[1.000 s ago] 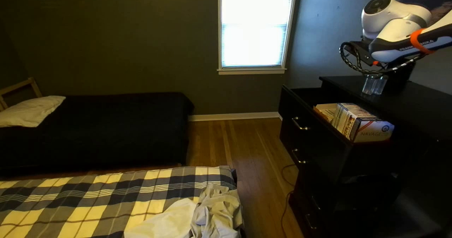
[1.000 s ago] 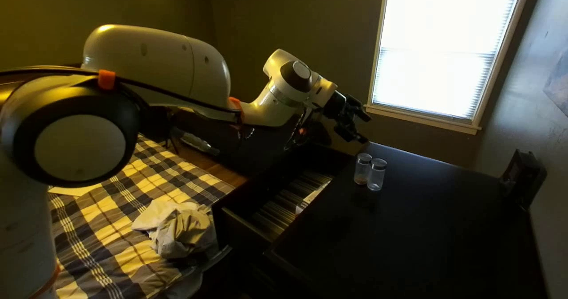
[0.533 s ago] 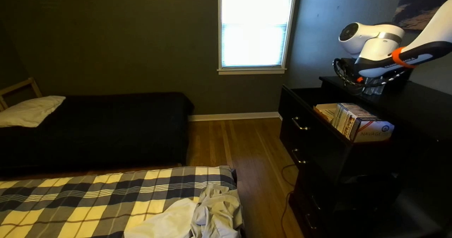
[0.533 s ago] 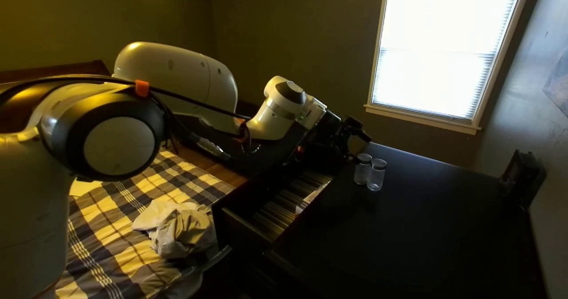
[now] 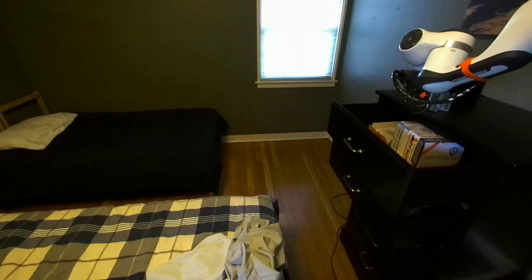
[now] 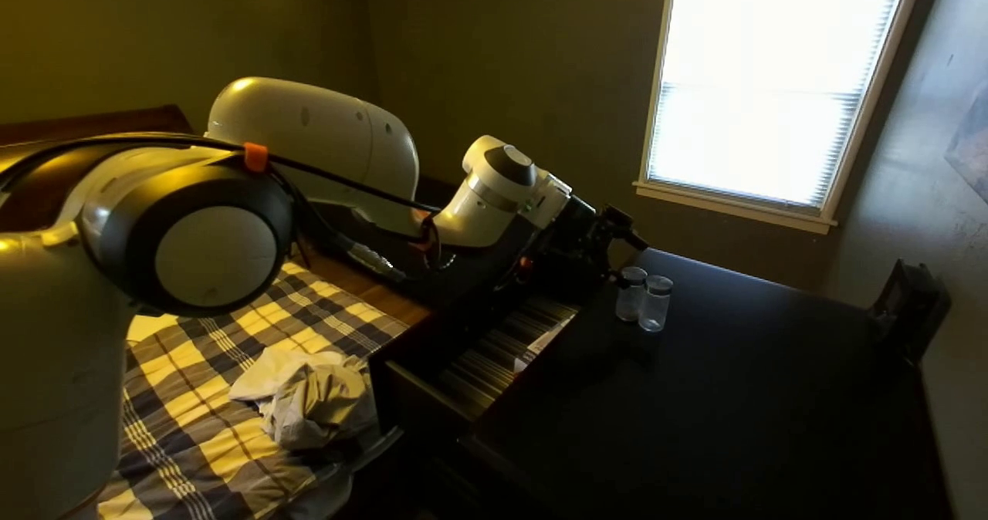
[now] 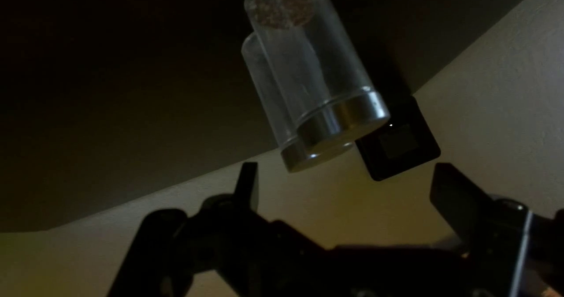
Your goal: Put the spice shaker to the left in the open upper first drawer
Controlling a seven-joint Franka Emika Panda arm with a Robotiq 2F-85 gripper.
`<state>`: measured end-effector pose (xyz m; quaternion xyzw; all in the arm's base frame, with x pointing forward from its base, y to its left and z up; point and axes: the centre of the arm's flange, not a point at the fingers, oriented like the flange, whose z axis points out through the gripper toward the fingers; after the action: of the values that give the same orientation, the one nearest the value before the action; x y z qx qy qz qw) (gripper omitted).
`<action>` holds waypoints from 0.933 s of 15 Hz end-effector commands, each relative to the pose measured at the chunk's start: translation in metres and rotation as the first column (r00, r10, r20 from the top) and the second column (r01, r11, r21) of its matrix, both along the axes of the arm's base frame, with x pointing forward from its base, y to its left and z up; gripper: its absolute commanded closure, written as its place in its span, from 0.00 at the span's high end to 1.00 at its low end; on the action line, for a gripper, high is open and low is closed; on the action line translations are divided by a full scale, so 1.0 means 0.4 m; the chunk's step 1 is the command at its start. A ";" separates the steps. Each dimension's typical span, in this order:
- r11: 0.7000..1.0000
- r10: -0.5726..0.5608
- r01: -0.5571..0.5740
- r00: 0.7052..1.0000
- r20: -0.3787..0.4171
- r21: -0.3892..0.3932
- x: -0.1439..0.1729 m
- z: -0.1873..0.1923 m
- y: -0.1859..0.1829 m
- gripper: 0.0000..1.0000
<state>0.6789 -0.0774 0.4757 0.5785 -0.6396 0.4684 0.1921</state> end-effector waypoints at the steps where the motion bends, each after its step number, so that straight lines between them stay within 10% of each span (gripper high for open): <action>1: 0.994 -0.110 0.110 0.994 -0.019 -0.010 0.032 -0.018 -0.004 1.00; 14: 0.972 -0.232 0.228 0.970 -0.068 -0.060 0.115 -0.064 -0.020 1.00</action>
<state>0.7078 -0.0871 0.4520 0.5270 -0.6725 0.4466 0.2656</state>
